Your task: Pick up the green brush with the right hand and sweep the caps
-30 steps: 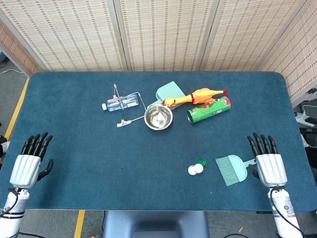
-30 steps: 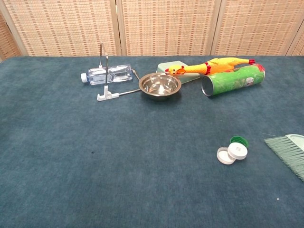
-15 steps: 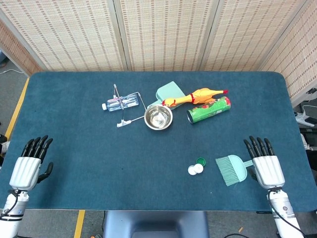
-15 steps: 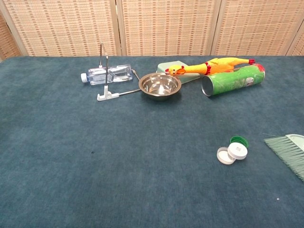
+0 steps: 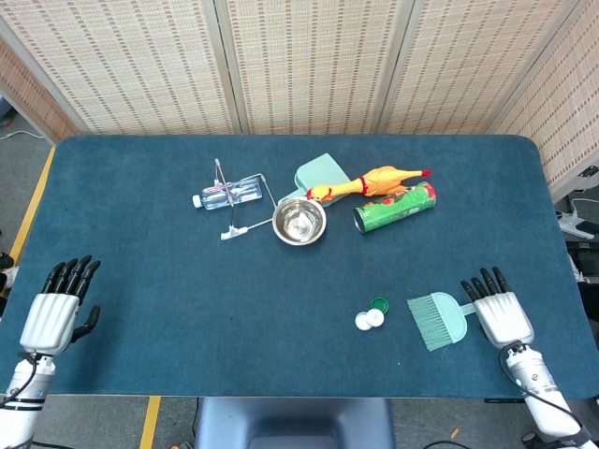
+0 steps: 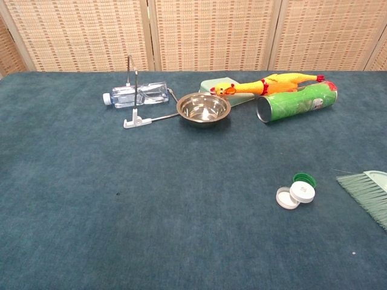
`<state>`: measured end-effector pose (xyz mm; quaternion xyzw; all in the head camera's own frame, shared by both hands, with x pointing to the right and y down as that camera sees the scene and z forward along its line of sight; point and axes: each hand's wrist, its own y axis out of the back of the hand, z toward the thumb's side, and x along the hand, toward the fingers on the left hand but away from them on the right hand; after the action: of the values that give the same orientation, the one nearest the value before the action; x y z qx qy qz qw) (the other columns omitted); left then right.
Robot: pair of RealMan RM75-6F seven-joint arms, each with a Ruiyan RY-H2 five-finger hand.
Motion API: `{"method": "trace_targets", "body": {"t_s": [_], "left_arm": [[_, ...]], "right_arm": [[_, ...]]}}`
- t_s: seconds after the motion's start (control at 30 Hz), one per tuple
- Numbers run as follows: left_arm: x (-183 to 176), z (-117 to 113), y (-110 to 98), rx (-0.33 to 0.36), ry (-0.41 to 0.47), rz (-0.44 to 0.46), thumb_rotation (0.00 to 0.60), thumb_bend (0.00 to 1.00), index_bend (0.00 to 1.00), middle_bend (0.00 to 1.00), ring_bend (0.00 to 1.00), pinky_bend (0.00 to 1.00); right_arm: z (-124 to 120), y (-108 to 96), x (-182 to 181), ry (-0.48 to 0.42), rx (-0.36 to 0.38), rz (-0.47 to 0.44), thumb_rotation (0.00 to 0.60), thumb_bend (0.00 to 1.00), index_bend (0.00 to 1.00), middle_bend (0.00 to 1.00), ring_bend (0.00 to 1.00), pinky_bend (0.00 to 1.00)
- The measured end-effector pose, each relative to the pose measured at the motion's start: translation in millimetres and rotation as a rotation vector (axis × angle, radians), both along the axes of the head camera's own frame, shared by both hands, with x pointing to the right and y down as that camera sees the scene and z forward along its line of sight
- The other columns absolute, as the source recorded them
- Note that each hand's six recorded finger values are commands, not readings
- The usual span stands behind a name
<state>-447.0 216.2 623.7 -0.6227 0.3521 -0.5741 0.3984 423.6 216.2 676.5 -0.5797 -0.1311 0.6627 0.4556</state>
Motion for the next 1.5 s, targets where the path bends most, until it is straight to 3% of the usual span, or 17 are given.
{"method": "trace_targets", "body": {"t_s": [0.1,0.43,0.57,1.27,1.5], "left_arm": [[0.8,1.0,-0.3,-0.001,0.0,0.002,0.6,0.43,0.0,0.0,0.0,0.08],[7.4,5.2,2.1,-0.001,0.006,0.037,0.6,0.43,0.0,0.0,0.0,0.08],[6.5,4.8,2.8,0.001,0.005,0.04,0.6,0.43,0.0,0.0,0.0,0.08],[7.3,8.9,2.0,-0.007,-0.006,0.037,0.6,0.43,0.0,0.0,0.0,0.08],[6.2,8.5,2.1,-0.008,-0.006,0.037,0.6,0.44,0.0,0.0,0.0,0.08]], "right_arm": [[6.2,0.4,4.1,0.001,-0.004,0.002,0.6,0.15,0.31,0.29,0.0,0.0],[25.5,4.5,-1.5,0.001,-0.028,-0.008,0.6,0.16,0.35,0.31,0.0,0.0],[31.7,3.3,-4.5,0.003,-0.036,-0.013,0.6,0.21,0.37,0.32,0.01,0.0],[42.3,2.7,-8.4,0.019,-0.043,0.003,0.6,0.23,0.49,0.4,0.08,0.0],[44.2,3.8,-10.2,0.017,-0.044,0.011,0.6,0.28,0.61,0.49,0.16,0.0]]}}
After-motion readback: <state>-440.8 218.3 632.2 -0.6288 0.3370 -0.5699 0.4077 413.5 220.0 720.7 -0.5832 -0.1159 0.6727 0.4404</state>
